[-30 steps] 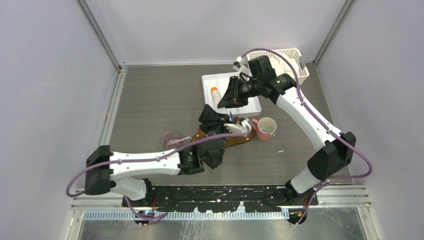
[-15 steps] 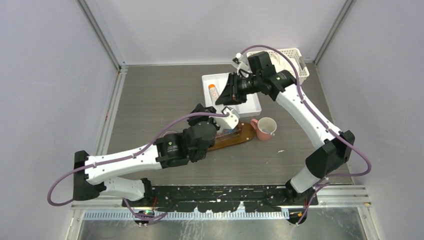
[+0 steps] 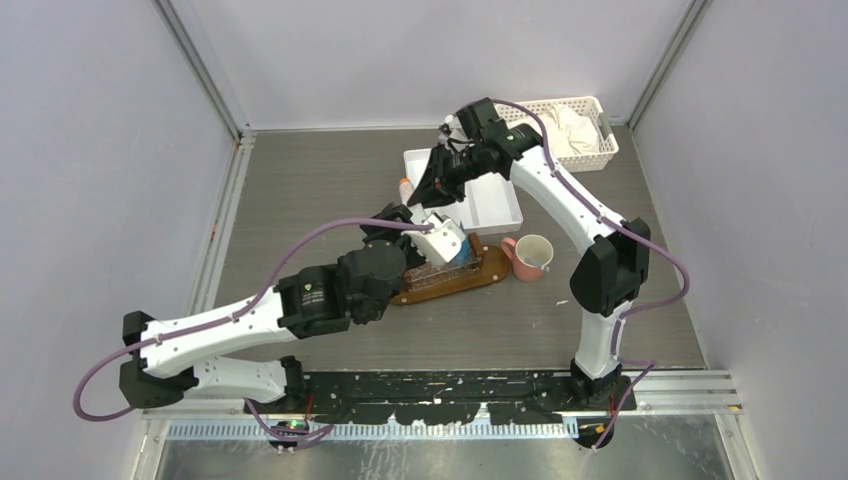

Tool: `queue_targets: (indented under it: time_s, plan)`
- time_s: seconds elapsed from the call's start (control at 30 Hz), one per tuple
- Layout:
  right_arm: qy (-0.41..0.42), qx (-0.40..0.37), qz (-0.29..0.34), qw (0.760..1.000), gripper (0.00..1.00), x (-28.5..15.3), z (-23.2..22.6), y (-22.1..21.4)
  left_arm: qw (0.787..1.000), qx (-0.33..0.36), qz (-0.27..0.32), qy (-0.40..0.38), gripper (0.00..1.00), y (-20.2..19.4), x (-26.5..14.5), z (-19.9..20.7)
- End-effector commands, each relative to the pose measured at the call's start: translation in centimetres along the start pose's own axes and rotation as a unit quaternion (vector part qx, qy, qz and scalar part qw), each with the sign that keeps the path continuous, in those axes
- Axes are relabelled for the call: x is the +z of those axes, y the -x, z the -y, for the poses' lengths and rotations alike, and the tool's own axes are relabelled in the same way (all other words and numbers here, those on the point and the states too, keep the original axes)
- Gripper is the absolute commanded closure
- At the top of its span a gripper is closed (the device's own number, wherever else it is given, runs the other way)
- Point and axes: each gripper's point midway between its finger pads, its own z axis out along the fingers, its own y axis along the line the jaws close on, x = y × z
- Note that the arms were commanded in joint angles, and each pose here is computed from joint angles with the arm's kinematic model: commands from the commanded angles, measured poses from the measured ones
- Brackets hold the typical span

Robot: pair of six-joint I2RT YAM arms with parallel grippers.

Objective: Prepare toiletry sets of a toothbrush and toothpaste on the tray

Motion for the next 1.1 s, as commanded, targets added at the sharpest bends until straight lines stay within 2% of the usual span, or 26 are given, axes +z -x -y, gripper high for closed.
queue_targets:
  time_s: [0.0, 0.27, 0.5, 0.83, 0.97, 1.07]
  plan:
    - [0.062, 0.005, -0.014, 0.998, 0.99, -2.1, -5.1, -0.9, 0.999, -0.014, 0.015, -0.026, 0.43, 1.1, -0.4, 0.1]
    - [0.051, 0.021, -0.036, 0.998, 0.99, -2.8, -5.3, -2.1, 0.998, -0.001, 0.013, -0.066, 0.39, 0.6, -0.8, 1.3]
    - [0.040, 0.013, -0.044, 0.998, 0.99, -3.1, -4.8, -3.7, 0.998, 0.009, -0.001, -0.063, 0.39, -0.2, -0.1, 1.9]
    - [0.033, -0.010, -0.054, 0.998, 0.99, -3.4, -4.9, -5.6, 0.997, 0.014, -0.030, -0.075, 0.56, -1.5, 2.4, 3.4]
    - [0.033, -0.012, -0.057, 0.998, 0.99, -3.2, -4.7, -5.8, 0.996, 0.020, -0.042, -0.081, 0.70, -1.9, 3.0, 3.7]
    - [0.030, -0.015, -0.057, 0.998, 0.99, -3.2, -4.5, -5.8, 0.995, 0.024, -0.048, -0.079, 0.84, -2.0, 3.2, 3.7]
